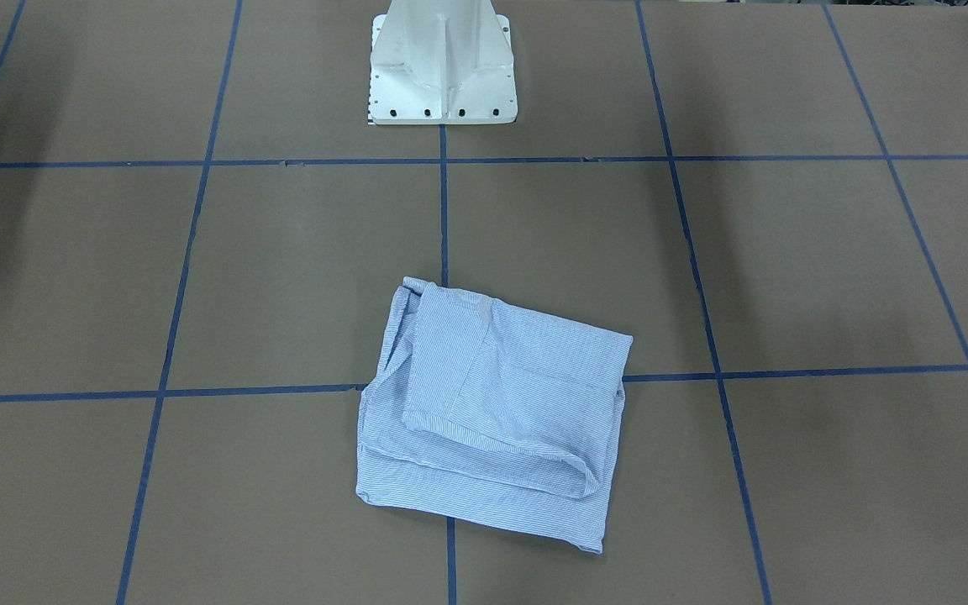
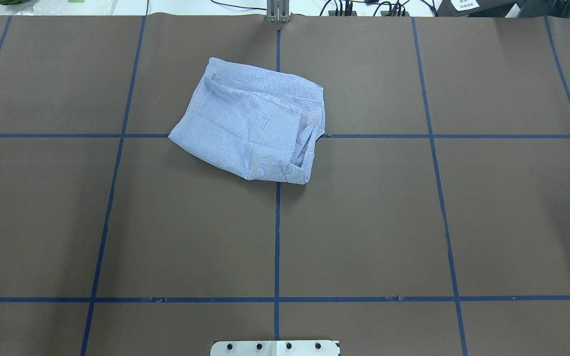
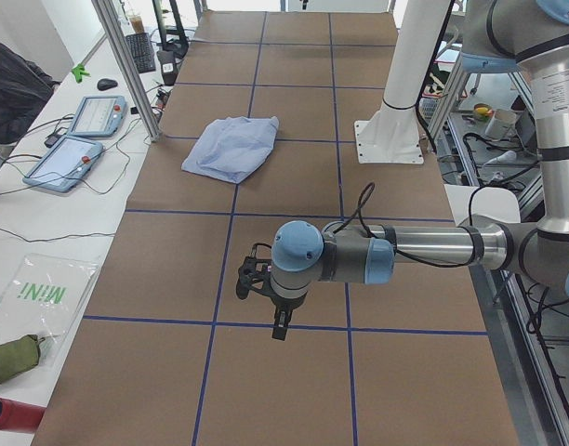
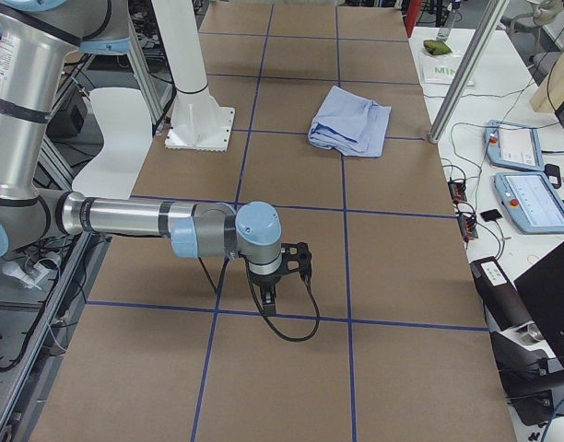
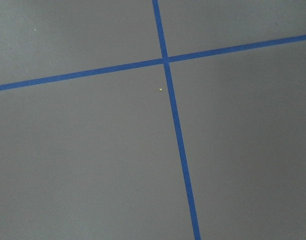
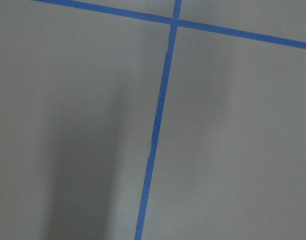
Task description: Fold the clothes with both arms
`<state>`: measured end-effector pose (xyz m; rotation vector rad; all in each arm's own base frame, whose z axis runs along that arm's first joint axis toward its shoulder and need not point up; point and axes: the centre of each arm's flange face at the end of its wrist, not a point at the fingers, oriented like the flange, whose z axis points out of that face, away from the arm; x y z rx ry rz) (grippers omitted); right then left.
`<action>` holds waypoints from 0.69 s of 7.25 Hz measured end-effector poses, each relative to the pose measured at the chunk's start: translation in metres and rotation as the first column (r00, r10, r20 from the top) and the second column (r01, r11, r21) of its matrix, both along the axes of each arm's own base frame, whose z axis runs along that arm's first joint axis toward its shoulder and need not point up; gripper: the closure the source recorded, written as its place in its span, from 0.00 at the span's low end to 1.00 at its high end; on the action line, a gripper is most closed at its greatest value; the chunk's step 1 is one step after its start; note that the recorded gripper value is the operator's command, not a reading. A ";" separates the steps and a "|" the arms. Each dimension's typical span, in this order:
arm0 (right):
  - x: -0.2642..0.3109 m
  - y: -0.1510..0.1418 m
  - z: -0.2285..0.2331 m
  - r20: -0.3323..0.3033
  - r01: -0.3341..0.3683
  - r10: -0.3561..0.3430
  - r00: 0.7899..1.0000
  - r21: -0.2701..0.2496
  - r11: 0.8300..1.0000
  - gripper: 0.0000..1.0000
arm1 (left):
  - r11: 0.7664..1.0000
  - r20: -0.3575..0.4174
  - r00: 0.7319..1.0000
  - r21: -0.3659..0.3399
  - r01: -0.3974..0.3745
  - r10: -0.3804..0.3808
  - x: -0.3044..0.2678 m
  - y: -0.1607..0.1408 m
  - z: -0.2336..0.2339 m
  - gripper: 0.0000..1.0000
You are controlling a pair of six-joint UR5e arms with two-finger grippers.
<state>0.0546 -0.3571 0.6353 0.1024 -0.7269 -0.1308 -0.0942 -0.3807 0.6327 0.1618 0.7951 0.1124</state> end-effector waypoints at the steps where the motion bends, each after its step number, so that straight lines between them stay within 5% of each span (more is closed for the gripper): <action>1: 0.000 0.000 0.000 -0.001 0.000 0.000 1.000 -0.001 1.000 0.00 | 1.000 0.000 1.000 0.004 0.000 0.000 0.000 0.000 -0.002 0.00; 5: 0.000 0.002 0.002 0.000 0.000 0.000 1.000 -0.006 1.000 0.00 | 1.000 0.001 1.000 0.009 -0.002 0.002 0.000 -0.001 -0.003 0.00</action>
